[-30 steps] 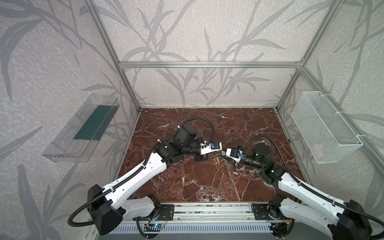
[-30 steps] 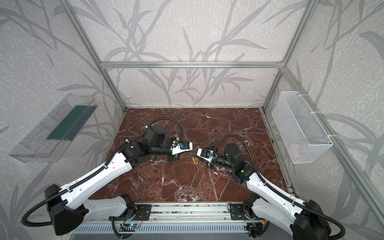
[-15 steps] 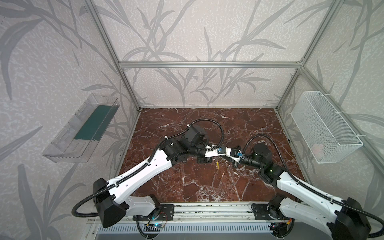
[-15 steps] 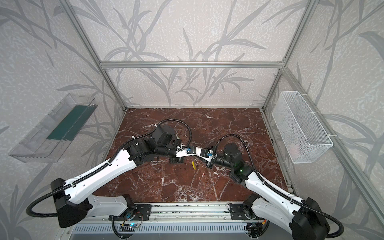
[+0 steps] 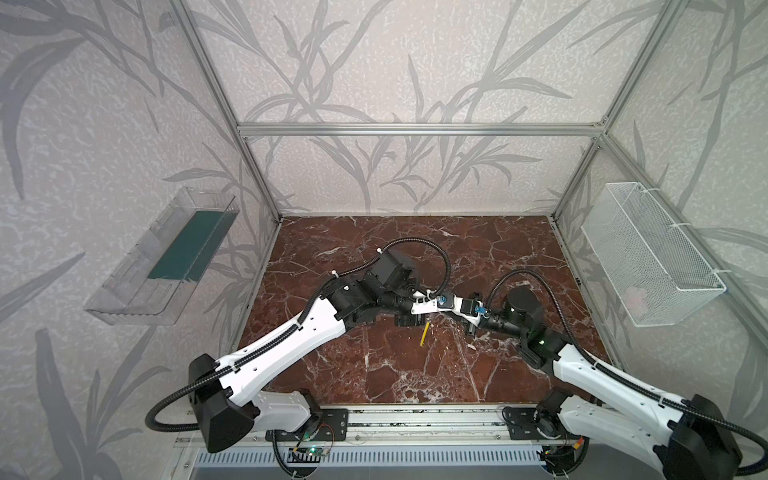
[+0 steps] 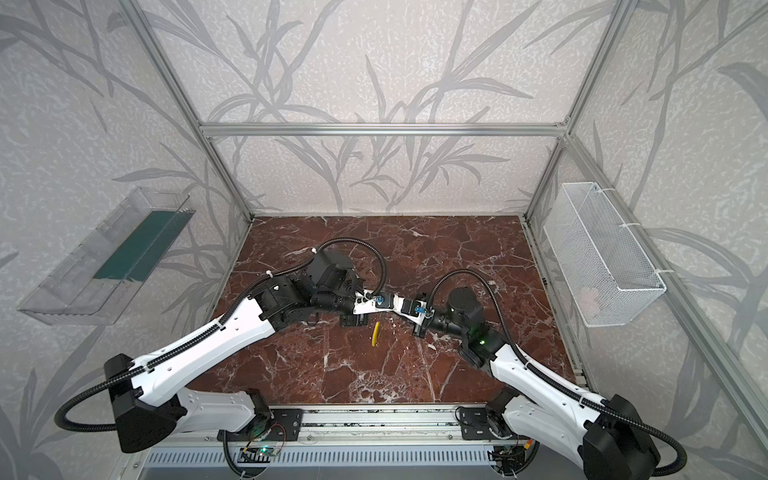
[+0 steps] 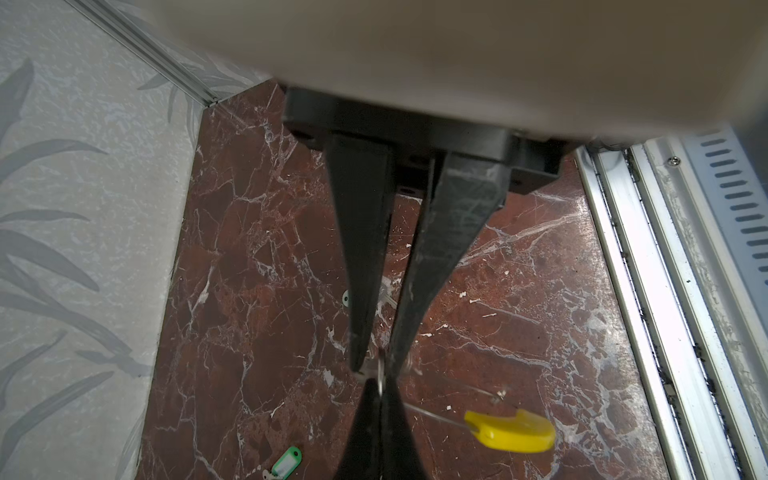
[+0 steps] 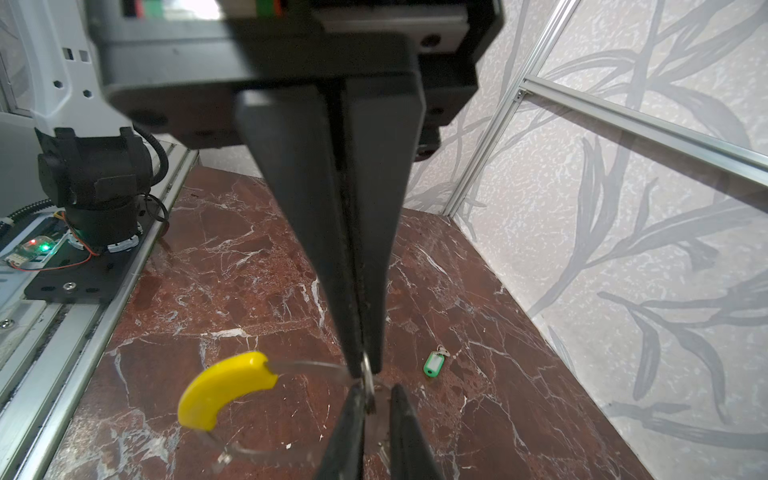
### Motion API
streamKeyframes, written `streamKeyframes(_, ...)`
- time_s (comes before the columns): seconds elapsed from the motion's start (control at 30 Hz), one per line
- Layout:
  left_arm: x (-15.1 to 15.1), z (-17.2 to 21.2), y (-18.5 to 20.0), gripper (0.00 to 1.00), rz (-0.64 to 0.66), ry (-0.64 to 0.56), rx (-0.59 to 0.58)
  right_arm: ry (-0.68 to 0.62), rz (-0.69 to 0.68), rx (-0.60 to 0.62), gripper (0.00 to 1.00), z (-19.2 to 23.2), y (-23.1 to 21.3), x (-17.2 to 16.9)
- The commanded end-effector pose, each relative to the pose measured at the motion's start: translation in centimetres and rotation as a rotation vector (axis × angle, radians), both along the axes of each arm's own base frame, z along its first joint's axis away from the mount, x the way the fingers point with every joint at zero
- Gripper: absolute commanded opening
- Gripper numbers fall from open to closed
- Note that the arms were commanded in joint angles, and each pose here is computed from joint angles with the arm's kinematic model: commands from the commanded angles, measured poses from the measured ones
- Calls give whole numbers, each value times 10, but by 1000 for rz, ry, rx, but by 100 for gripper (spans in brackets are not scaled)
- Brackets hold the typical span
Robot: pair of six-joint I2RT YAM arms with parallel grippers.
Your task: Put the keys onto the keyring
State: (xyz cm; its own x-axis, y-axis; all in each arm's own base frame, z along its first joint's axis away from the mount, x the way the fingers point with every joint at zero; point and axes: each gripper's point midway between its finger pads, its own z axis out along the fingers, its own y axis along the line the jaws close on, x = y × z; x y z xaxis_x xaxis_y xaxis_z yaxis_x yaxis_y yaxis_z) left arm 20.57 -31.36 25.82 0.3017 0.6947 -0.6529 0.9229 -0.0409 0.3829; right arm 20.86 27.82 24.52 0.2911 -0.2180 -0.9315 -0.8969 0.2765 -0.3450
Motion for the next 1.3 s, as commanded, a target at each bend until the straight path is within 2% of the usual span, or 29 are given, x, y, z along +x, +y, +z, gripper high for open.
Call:
streamKeyframes(0.0, -6, -2, -1, 0, -39, -3, 32, -33, -5, 56, 15, 15, 0, 0)
streamKeyframes(0.07, -6, -2, -1, 0, -38, 0, 30, -33, -3, 58, 12, 16, 1, 0)
streamKeyframes(0.17, -6, -2, -1, 0, -36, -2, 29, -32, -3, 62, 0, 15, 0, -1)
streamKeyframes(0.23, -4, 0, -1, 1, -15, -2, 12, -26, -10, 66, 0, 14, 0, 0)
streamKeyframes(0.33, 5, 9, 4, 28, 51, -2, -86, -17, -18, 103, 0, 16, -2, 0)
streamKeyframes(0.37, 6, 13, 6, 33, 58, 3, -135, -12, -18, 122, 0, 18, -3, 0)
streamKeyframes(0.47, 8, 26, 15, 46, 87, -48, -331, -2, 15, 174, 0, 25, -2, -4)
streamKeyframes(0.53, 10, 33, 19, 49, 112, -78, -437, 6, 45, 188, 0, 29, 0, -8)
streamKeyframes(0.87, -3, 36, 16, 38, 70, 31, -632, 4, 120, 191, 0, 33, 6, -18)
streamKeyframes(0.97, -7, 37, 15, 31, 53, 55, -645, -1, 120, 186, 0, 34, 6, -17)
streamKeyframes(1.27, -13, 32, 11, 22, 21, 95, -627, -4, 127, 185, 0, 36, 8, -16)
